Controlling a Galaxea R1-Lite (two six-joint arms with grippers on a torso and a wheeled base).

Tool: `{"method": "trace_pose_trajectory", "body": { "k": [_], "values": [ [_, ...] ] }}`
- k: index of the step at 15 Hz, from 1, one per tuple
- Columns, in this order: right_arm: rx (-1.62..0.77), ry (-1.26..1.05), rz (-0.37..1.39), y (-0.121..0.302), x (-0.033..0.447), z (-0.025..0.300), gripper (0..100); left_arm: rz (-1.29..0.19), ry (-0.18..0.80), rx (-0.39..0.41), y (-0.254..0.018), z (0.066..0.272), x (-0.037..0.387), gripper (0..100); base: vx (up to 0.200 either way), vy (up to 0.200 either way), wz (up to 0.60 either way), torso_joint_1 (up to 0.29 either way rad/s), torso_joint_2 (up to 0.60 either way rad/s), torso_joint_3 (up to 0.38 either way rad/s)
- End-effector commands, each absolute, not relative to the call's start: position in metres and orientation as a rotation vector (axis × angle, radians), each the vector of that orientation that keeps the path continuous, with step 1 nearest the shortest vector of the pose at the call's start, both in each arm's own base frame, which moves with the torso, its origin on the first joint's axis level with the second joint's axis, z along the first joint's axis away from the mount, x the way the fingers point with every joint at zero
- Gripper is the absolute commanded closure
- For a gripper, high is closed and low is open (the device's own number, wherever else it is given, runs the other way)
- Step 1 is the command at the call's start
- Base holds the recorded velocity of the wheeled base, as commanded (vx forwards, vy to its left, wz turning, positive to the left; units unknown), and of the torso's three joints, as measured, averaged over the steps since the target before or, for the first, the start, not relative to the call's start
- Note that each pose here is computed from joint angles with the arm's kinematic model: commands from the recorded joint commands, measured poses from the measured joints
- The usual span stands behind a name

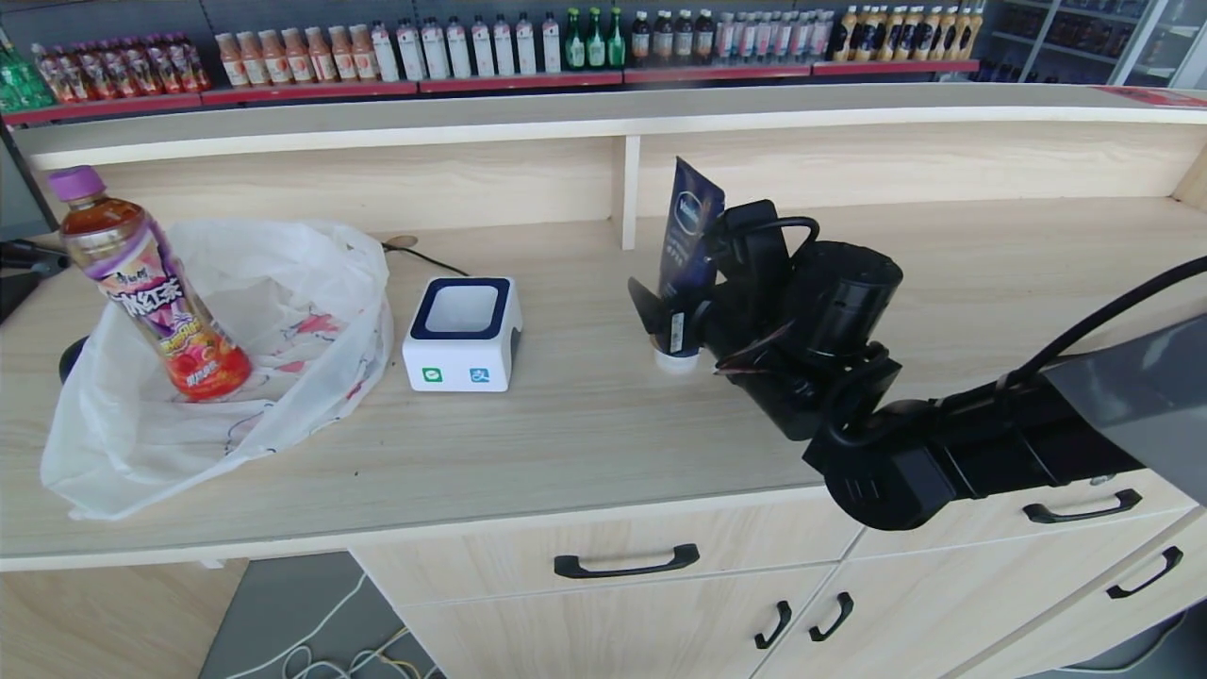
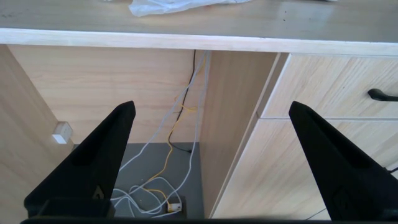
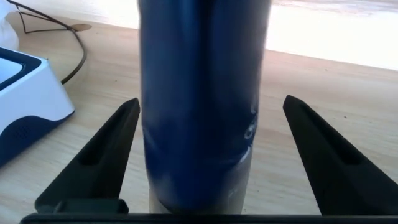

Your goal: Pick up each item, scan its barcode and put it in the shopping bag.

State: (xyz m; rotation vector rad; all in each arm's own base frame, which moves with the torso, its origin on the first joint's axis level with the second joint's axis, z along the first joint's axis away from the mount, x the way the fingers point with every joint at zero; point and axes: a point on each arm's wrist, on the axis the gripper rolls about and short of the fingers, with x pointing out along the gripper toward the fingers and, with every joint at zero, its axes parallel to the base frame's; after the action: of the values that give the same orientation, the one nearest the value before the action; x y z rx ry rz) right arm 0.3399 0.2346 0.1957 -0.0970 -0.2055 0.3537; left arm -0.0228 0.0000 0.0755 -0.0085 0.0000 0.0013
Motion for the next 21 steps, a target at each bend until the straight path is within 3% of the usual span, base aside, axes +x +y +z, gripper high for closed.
{"method": "trace_pose_trajectory", "body": {
  "k": [1,13,18,21],
  "values": [
    [-0.091,-0.22,0.352,0.235,0.341,0.2,100,0.002,0.0,-0.009,0.0,0.075,-0.023,0,0.0,0.0,0.0,0.0,0.0,0.0],
    [-0.07,-0.263,0.35,0.231,0.333,0.219,100,0.002,0.0,-0.008,0.0,0.075,-0.023,0,0.0,0.0,0.0,0.0,0.0,0.0],
    [-0.026,-0.348,0.369,0.224,0.305,0.257,100,0.002,0.0,-0.009,0.0,0.075,-0.023,0,0.0,0.0,0.0,0.0,0.0,0.0],
    [-0.026,-0.346,0.398,0.213,0.272,0.261,100,0.002,0.0,-0.009,0.0,0.075,-0.023,0,0.0,0.0,0.0,0.0,0.0,0.0]
  ]
}}
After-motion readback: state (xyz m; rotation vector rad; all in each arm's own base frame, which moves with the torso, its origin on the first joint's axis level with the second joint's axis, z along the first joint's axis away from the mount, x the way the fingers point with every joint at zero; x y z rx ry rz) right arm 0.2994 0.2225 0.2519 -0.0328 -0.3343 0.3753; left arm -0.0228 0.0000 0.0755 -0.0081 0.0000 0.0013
